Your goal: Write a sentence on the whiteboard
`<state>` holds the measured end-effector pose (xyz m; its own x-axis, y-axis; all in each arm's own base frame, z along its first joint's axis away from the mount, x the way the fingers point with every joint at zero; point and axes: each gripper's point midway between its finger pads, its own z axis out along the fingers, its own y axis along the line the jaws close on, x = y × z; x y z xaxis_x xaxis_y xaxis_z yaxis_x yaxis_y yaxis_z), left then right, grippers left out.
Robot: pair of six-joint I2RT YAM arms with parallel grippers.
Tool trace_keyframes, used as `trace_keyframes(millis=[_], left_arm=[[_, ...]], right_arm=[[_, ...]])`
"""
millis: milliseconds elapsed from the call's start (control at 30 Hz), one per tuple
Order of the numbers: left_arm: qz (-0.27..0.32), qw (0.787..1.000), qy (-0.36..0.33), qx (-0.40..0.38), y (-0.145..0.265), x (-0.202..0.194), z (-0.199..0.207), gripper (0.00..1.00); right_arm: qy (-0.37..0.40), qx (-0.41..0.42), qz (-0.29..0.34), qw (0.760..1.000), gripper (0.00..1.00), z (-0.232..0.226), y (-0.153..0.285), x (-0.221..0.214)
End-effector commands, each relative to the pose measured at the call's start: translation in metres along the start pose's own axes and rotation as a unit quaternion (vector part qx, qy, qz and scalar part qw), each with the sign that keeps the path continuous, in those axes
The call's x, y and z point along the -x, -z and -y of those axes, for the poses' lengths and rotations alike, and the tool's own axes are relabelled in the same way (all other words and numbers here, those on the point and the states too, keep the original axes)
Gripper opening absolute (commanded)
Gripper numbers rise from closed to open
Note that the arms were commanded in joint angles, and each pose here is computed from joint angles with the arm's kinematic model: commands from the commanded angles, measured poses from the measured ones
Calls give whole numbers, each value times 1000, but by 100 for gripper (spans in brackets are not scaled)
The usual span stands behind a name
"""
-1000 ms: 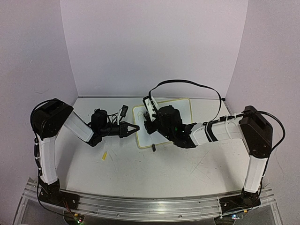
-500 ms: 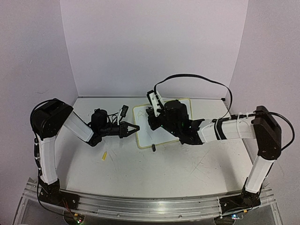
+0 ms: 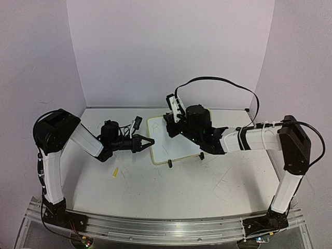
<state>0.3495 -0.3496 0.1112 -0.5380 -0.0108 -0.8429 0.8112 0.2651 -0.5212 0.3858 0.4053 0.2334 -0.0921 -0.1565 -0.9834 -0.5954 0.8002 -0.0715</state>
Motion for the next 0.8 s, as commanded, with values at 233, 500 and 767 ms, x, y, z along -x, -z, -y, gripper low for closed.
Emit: trace_keyframes(millis=[233,500,767], left_arm=[[-9,1000,1,20,1,-1,-8,0],[-9,1000,1,20,1,-1,-8,0],[-9,1000,0,20,1,-1,-8,0]], right_arm=[[1,7,28,1000,0,-9,-15,20],[2,-5,21,1000,0,-6,-18,14],[5,-29,5,1000,0,2,-20,2]])
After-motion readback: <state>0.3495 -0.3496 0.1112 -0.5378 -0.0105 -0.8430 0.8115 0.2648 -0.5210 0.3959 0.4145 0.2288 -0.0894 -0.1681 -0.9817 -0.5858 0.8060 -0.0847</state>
